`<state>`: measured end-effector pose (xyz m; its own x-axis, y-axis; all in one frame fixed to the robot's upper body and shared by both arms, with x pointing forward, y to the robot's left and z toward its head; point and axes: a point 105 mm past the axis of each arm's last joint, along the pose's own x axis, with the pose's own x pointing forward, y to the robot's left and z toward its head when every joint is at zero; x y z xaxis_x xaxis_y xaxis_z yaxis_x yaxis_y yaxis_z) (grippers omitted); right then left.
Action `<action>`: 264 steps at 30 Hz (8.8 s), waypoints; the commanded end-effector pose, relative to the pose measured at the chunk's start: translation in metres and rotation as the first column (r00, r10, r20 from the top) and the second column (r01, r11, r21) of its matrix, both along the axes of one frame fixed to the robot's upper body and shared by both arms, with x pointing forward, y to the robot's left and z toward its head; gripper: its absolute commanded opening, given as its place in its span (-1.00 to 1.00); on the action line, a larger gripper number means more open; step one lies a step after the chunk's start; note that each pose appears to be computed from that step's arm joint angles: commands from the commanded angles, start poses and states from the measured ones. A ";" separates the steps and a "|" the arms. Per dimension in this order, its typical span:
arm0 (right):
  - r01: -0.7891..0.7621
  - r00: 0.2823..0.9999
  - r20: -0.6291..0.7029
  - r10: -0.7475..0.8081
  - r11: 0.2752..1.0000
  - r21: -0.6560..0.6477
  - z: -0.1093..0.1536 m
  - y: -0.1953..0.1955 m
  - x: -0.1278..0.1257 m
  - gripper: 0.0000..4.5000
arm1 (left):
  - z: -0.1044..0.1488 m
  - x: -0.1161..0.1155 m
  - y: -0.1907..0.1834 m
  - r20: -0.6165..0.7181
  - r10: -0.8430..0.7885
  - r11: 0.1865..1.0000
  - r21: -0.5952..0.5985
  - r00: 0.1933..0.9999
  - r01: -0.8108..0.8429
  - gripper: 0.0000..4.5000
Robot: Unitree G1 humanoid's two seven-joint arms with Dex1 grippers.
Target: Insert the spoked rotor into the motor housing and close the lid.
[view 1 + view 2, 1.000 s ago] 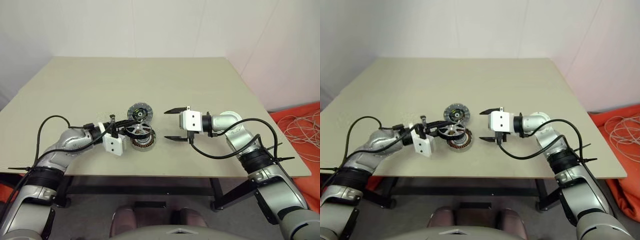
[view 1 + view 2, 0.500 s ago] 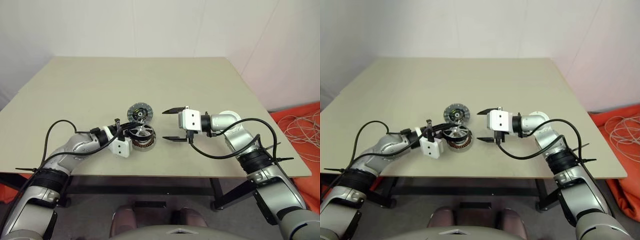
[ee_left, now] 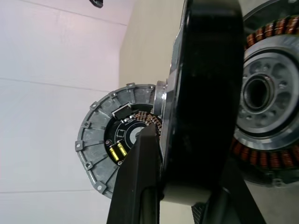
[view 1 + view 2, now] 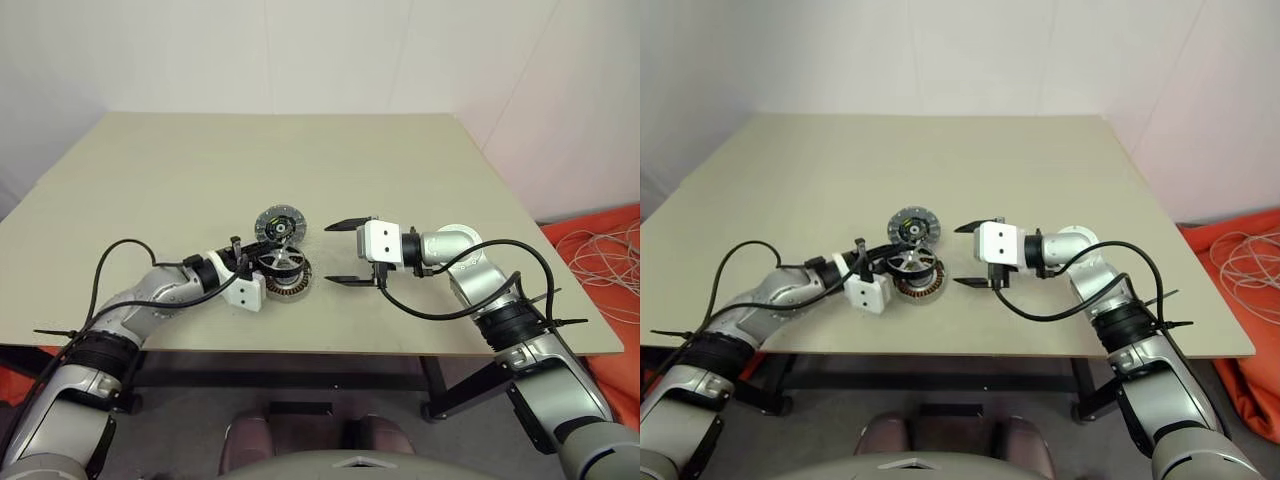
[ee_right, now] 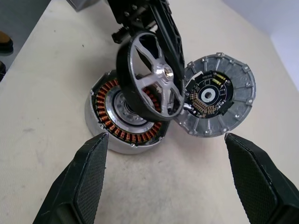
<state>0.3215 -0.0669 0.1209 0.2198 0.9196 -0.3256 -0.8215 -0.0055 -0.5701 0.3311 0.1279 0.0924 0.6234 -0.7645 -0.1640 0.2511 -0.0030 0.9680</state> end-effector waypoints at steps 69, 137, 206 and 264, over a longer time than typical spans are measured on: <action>-0.032 0.999 0.025 0.031 0.998 0.052 0.016 0.006 -0.004 1.00 | 0.035 -0.001 -0.016 -0.145 -0.120 0.986 -0.131 0.982 0.101 -0.05; -0.018 0.999 0.040 0.017 0.999 0.030 0.013 0.003 0.000 1.00 | 0.017 -0.004 0.021 -0.362 0.064 0.997 0.065 0.930 -0.043 0.71; 0.339 -0.024 -0.987 -0.159 0.927 -0.158 0.005 0.058 -0.031 1.00 | -0.006 -0.061 0.135 -0.984 -0.038 0.489 -0.170 0.174 -0.855 0.71; 0.023 0.910 -0.413 0.043 0.988 0.154 0.059 0.031 -0.029 1.00 | -0.028 -0.056 0.007 -0.540 -0.824 0.213 -0.014 -0.171 -0.977 0.71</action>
<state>0.2908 -0.0343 0.1683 0.0707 0.9591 -0.2743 -0.9906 0.0352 -0.1322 0.2706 0.1385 0.0537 0.6164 -0.7520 -0.2336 0.0359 0.3231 -0.9457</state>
